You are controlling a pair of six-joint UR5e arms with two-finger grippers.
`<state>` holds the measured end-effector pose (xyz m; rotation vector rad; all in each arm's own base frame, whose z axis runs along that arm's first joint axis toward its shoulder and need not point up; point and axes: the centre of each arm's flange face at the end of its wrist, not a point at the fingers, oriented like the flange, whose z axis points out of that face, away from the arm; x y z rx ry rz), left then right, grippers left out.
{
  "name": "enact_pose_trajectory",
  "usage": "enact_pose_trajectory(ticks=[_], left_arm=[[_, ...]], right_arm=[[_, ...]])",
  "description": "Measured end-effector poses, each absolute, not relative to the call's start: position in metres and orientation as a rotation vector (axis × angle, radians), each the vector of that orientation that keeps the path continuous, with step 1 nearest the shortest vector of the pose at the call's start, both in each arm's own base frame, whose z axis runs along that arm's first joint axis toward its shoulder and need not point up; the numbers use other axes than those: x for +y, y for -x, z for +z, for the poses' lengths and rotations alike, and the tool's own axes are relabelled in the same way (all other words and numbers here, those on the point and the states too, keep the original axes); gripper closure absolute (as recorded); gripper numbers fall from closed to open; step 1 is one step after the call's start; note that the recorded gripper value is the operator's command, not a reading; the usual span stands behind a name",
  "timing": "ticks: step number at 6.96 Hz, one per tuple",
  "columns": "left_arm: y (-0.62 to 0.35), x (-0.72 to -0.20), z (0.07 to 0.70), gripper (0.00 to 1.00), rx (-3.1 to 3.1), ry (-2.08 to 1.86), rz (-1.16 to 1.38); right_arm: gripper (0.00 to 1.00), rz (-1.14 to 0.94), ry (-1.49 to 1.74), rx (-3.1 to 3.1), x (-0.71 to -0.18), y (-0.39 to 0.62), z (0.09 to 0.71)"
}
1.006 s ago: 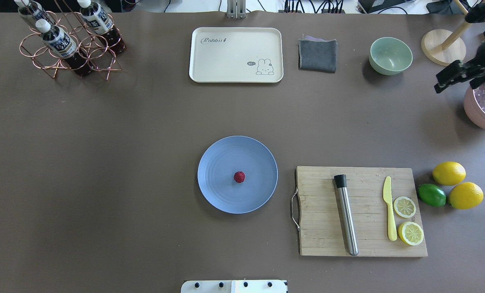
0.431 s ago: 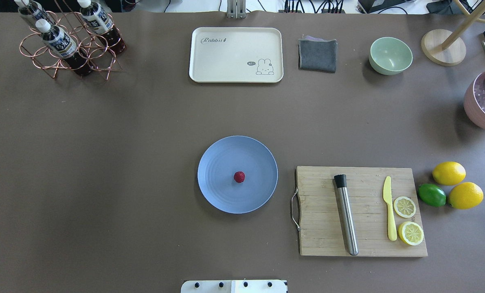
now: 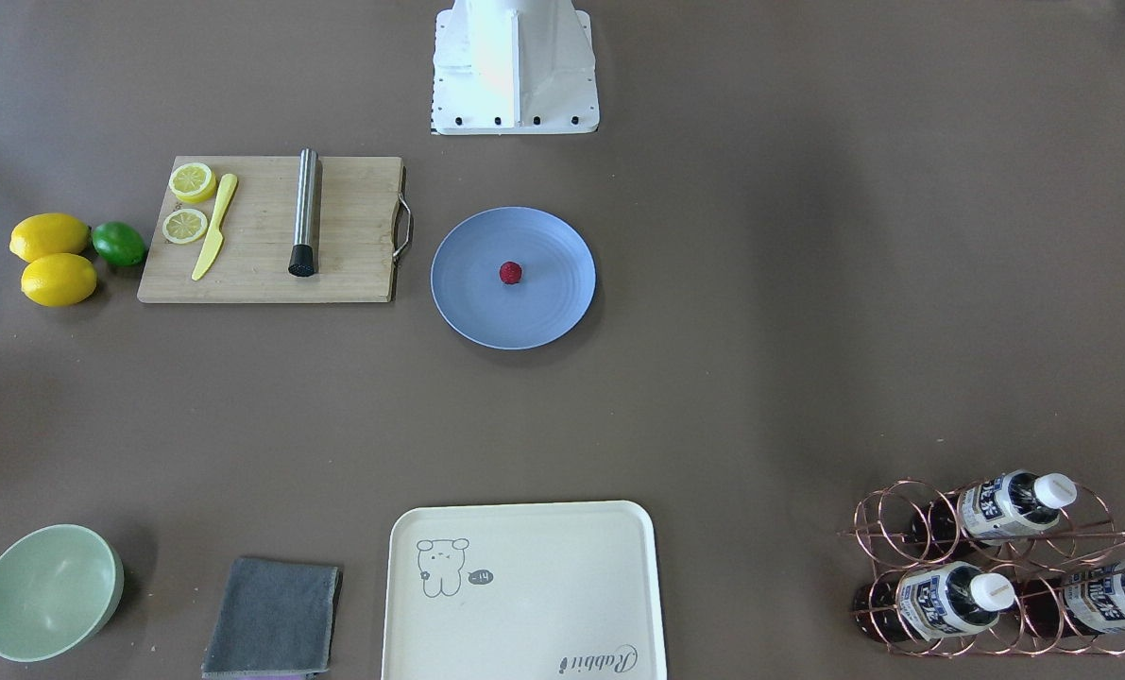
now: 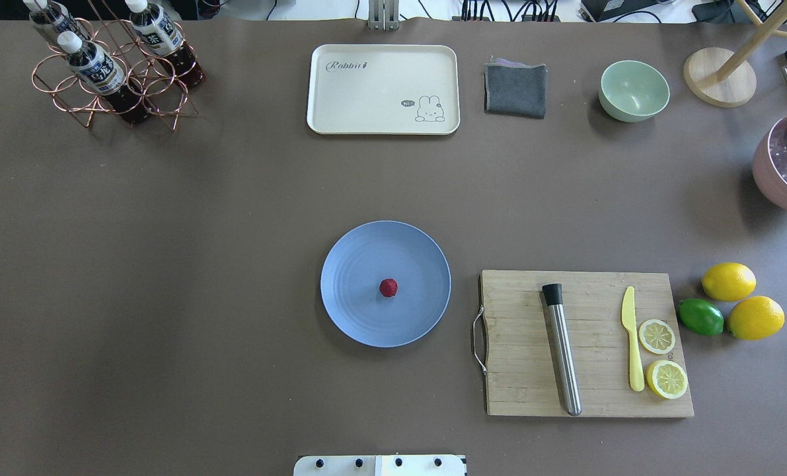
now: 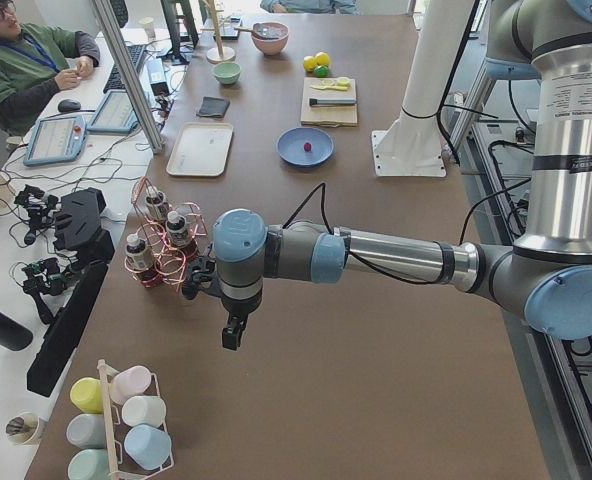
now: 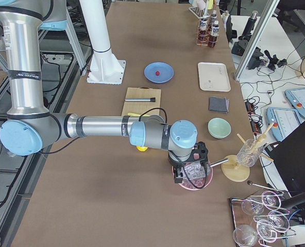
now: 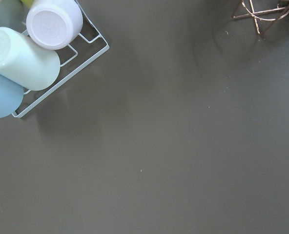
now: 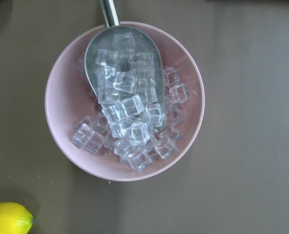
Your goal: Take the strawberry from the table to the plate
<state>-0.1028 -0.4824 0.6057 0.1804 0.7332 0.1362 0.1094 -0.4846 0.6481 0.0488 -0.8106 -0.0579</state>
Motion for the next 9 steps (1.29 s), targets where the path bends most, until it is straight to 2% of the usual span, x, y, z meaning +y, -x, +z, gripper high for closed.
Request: enact_pose_trajectory(ticks=[3,9], left_arm=[[0.101,-0.479,0.617,0.02,0.737,-0.159,0.128],[0.1,-0.48,0.619,0.02,0.738,-0.153,0.127]], right_arm=[[0.0,-0.029,-0.019,-0.788,-0.477,-0.118,0.667],[0.0,0.022,-0.052,-0.788,-0.501,-0.124,0.635]])
